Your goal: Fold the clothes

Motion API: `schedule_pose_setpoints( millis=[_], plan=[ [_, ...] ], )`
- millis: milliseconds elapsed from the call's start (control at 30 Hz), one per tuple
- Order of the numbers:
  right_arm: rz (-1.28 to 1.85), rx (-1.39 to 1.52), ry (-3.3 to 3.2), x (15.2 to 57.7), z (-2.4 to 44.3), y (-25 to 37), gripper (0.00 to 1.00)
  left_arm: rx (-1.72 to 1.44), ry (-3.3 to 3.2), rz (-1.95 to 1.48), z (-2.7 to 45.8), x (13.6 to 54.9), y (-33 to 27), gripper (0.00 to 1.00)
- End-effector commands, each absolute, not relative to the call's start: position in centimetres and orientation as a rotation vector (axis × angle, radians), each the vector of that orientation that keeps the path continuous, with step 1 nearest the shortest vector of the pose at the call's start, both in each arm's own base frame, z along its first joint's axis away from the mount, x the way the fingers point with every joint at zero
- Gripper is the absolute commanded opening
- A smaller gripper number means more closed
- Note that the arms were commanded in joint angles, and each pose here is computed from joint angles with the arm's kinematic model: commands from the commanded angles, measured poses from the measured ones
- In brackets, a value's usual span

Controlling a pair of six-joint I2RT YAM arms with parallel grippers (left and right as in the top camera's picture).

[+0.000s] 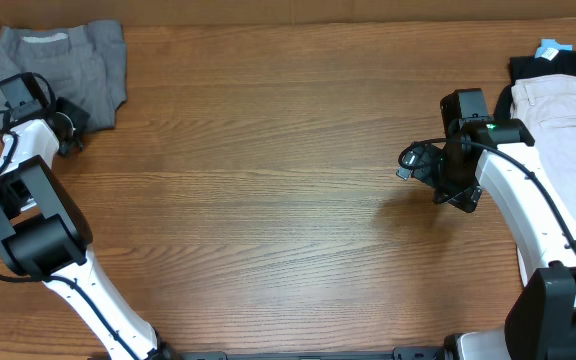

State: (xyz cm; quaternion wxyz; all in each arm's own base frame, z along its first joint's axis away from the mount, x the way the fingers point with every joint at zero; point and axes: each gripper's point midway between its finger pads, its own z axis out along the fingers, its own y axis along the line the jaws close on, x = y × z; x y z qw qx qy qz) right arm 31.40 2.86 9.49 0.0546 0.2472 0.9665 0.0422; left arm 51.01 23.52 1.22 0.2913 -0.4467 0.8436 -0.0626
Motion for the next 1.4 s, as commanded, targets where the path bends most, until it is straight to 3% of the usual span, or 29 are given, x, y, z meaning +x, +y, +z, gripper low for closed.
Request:
schedule_pose_setpoints(
  millis=[0,33,300,367,433,467,733,1033,1233,1367],
  plan=[
    [0.135,0.742,2.895,32.2,10.7,2.7,1.00,-1.091,2.234,-0.219,4.9,52.0,21.9,0.04],
    [0.135,0.742,2.895,32.2,10.7,2.7,1.00,-1.082,2.212,-0.209,6.2,52.1,22.2,0.04],
    [0.135,0.742,2.895,32.2,10.7,2.7,1.00,-1.106,2.042,0.009,13.8,50.6,25.9,0.45],
    [0.135,0.742,2.895,32.2,10.7,2.7,1.00,-1.129,2.023,0.062,14.0,50.1,26.9,0.41],
    [0.135,0.742,2.895,32.2,10.7,2.7,1.00,-1.157,2.018,0.112,13.5,49.6,27.8,0.10],
    [0.135,0.742,2.895,32.2,10.7,2.7,1.00,-1.163,2.023,0.131,13.1,49.4,28.1,0.04],
    [0.135,0.742,2.895,32.2,10.7,2.7,1.00,-1.067,2.149,0.262,7.1,49.3,30.4,0.04],
    [0.135,0.742,2.895,32.2,10.7,2.7,1.00,-1.192,2.183,0.429,1.1,45.8,34.9,0.04],
    [0.135,0.742,2.895,32.2,10.7,2.7,1.00,-1.203,2.169,0.440,2.1,45.0,35.9,0.04],
    [0.135,0.742,2.895,32.2,10.7,2.7,1.00,-1.156,2.116,0.433,6.6,45.8,35.4,0.04]
  ],
)
